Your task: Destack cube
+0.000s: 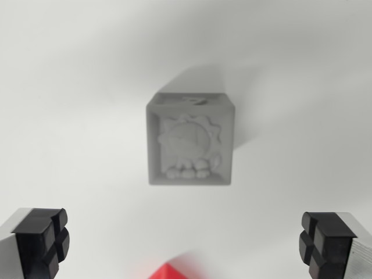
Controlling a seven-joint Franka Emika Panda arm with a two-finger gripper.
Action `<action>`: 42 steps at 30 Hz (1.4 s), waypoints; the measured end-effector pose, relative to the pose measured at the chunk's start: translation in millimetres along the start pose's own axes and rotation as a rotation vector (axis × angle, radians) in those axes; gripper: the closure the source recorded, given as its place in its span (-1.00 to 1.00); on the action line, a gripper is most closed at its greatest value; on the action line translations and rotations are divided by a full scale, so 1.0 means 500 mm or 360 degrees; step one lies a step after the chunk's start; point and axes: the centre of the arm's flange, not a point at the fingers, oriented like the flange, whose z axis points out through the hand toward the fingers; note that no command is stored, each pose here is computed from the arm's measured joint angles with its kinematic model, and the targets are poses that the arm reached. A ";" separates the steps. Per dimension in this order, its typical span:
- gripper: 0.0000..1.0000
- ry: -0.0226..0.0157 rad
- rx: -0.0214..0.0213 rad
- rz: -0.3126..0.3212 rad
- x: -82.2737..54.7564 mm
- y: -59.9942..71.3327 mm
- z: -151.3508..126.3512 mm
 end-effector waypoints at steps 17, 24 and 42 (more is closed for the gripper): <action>-1.00 -0.00024 0.00018 0.0001 -0.001 0.001 -0.142; -1.00 -0.00034 0.00026 0.0001 -0.001 0.000 -0.197; -1.00 -0.00040 0.00008 0.0001 -0.001 -0.001 -0.308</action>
